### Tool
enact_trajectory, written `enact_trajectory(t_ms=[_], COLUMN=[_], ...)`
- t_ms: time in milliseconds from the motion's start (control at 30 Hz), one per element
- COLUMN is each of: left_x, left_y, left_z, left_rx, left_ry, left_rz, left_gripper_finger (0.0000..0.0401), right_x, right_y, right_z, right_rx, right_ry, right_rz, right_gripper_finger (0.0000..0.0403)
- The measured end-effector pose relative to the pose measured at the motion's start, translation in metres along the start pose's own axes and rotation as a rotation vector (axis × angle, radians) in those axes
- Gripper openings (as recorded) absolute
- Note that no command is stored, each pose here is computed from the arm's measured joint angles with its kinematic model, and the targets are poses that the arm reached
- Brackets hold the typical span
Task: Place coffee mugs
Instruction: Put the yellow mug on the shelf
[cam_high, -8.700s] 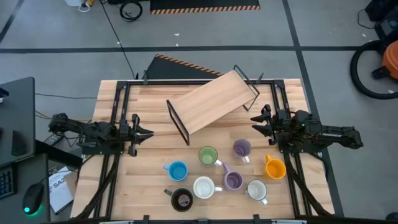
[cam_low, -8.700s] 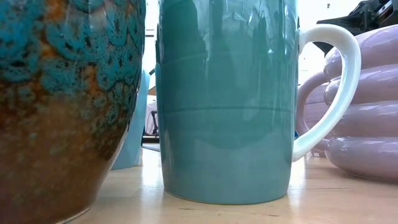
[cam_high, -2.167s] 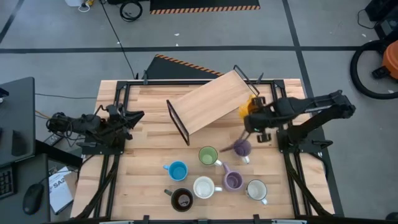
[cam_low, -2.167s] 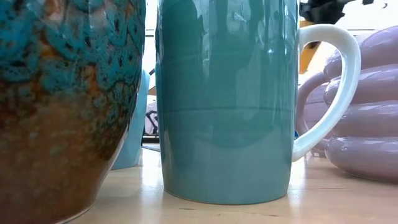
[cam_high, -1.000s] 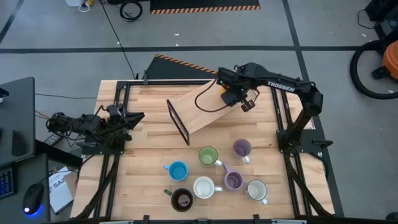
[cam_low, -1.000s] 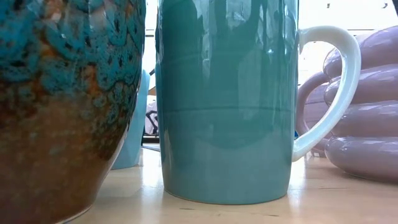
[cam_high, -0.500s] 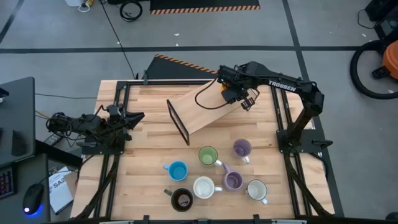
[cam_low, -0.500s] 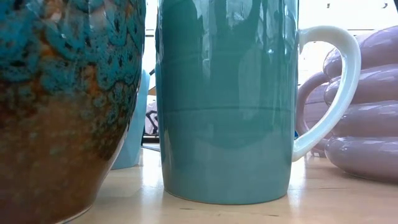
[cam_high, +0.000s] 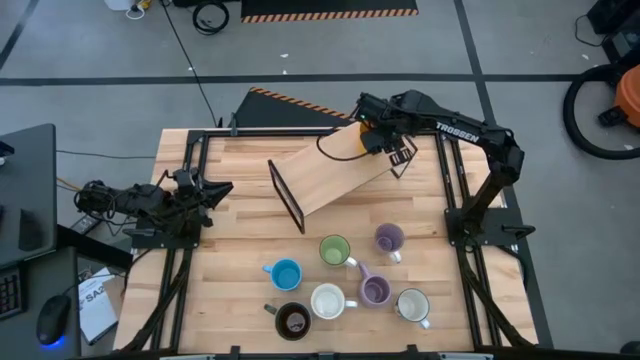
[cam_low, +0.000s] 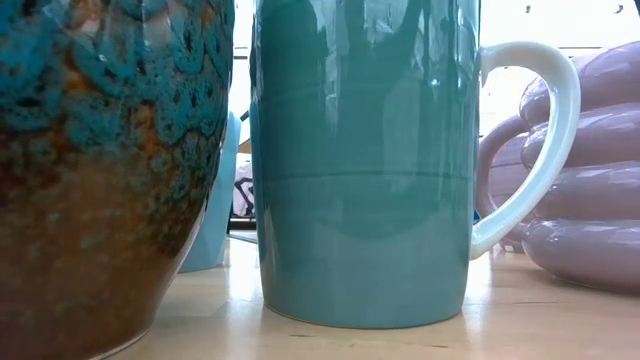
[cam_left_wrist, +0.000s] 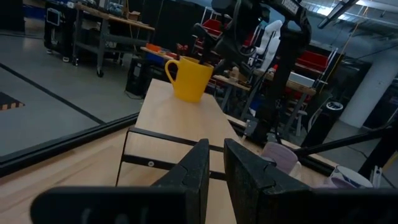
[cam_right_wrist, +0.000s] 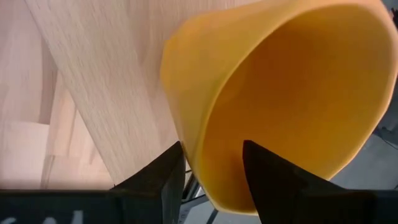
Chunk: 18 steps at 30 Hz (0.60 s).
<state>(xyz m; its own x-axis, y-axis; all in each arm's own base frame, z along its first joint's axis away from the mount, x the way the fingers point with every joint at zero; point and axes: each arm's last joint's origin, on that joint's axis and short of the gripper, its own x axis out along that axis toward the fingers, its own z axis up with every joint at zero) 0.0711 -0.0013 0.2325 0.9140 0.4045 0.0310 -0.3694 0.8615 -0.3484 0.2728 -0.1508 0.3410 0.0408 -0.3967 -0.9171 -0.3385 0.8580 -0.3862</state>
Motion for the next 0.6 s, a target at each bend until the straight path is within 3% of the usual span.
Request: enact_trajectory(t_ms=[600], left_x=[0.0], left_y=[0.0], left_z=[0.0], left_rx=[0.0], left_ry=[0.0], left_rz=[-0.001], left_gripper_finger=[0.0055], right_x=[0.007], right_y=[-0.02], right_z=[-0.012], right_rx=[-0.037], right_ry=[-0.022], right_rz=[-0.059], right_gripper_finger=[0.0165])
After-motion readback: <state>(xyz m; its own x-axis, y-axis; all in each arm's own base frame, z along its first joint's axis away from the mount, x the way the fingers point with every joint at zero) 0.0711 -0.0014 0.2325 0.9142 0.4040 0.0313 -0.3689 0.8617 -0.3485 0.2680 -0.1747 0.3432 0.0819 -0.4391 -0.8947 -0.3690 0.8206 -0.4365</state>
